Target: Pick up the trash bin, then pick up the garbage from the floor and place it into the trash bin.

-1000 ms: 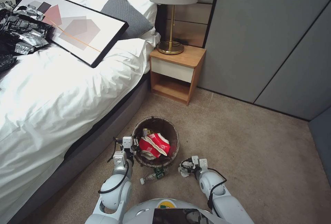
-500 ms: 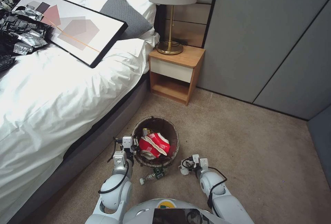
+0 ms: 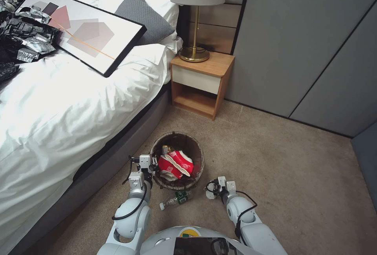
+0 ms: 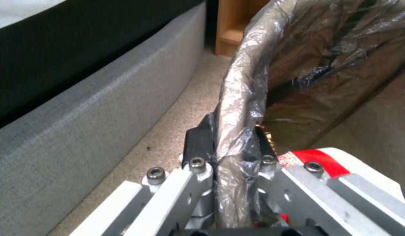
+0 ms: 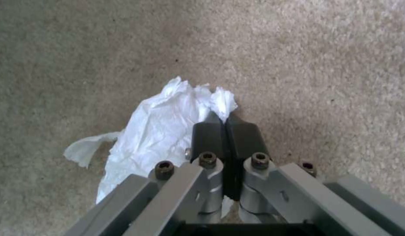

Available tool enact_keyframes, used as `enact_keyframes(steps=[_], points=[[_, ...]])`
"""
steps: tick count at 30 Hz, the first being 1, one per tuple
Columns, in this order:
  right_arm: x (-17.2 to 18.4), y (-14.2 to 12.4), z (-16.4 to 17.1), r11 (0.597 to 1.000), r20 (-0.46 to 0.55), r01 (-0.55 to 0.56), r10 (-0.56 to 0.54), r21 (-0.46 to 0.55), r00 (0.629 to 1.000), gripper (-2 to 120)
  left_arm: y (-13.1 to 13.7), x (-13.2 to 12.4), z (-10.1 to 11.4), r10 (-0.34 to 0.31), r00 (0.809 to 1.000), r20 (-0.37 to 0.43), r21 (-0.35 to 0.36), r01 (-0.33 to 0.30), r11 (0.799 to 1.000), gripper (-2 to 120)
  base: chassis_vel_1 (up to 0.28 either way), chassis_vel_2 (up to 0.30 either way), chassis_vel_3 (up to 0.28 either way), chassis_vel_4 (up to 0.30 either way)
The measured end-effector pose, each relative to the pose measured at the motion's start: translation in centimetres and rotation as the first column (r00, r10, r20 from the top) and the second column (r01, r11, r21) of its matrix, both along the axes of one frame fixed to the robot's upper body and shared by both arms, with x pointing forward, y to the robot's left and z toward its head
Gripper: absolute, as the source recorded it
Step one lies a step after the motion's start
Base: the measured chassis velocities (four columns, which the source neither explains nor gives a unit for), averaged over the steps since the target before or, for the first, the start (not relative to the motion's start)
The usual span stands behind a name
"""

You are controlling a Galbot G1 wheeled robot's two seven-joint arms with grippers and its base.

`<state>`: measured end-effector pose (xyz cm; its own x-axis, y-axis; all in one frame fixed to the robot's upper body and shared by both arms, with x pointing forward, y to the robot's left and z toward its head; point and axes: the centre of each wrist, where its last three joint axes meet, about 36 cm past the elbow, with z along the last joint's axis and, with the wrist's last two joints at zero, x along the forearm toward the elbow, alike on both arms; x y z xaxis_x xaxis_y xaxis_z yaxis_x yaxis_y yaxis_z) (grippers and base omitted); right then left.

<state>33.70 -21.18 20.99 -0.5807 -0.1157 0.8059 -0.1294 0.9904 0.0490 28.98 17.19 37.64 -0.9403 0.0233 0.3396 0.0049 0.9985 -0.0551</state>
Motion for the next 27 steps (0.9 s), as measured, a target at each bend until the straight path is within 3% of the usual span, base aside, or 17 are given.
enact_keyframes(steps=[11,17,19,20,22,23,24,25,27], points=[[-0.5,-0.2,0.5,1.0,0.044,0.01,-0.009,-0.01,0.999,0,0.0,0.0,0.0,0.001,1.0,0.0,-0.001,-0.001,1.0,5,0.0,0.0,0.0,0.0],[-0.2,-0.2,2.0,0.999,0.17,0.045,-0.042,-0.013,0.985,0,0.0,0.0,-0.1,0.0,1.0,-0.004,-0.001,0.0,1.0,5,0.0,0.0,0.0,0.0],[0.3,-0.2,3.5,0.998,0.368,0.061,-0.056,-0.003,0.928,0,0.0,0.0,-0.2,-0.001,1.0,-0.006,0.001,0.001,1.0,5,0.0,0.0,0.0,0.0],[0.3,-0.2,3.5,0.998,0.368,0.061,-0.056,-0.003,0.928,0,0.0,0.0,-0.2,-0.001,1.0,-0.006,0.001,0.001,1.0,5,0.0,0.0,0.0,0.0],[1.0,0.0,5.5,0.998,0.537,0.049,-0.058,0.032,0.842,0,0.1,0.0,-0.2,0.0,1.0,-0.009,0.002,0.0,1.0,5,0.0,0.0,0.0,0.0],[1.4,0.0,7.0,0.998,0.622,0.028,-0.057,0.058,0.781,0,0.1,0.0,-0.3,-0.001,1.0,-0.01,0.002,0.001,1.0,5,0.0,0.0,0.0,0.0],[1.4,0.0,7.0,0.998,0.622,0.028,-0.057,0.058,0.781,0,0.1,0.0,-0.3,-0.001,1.0,-0.01,0.002,0.001,1.0,5,0.0,0.0,0.0,0.0],[1.7,0.0,8.4,0.997,0.688,0.002,-0.054,0.076,0.724,0,0.0,0.0,-0.3,-0.001,1.0,-0.011,0.002,0.001,1.0,5,0.0,0.0,0.0,0.0],[2.3,0.2,12.2,0.991,0.82,-0.084,-0.037,0.104,0.571,0,0.0,-0.1,-0.4,-0.003,1.0,-0.014,0.001,0.003,1.0,5,0.0,0.0,0.0,0.0]])
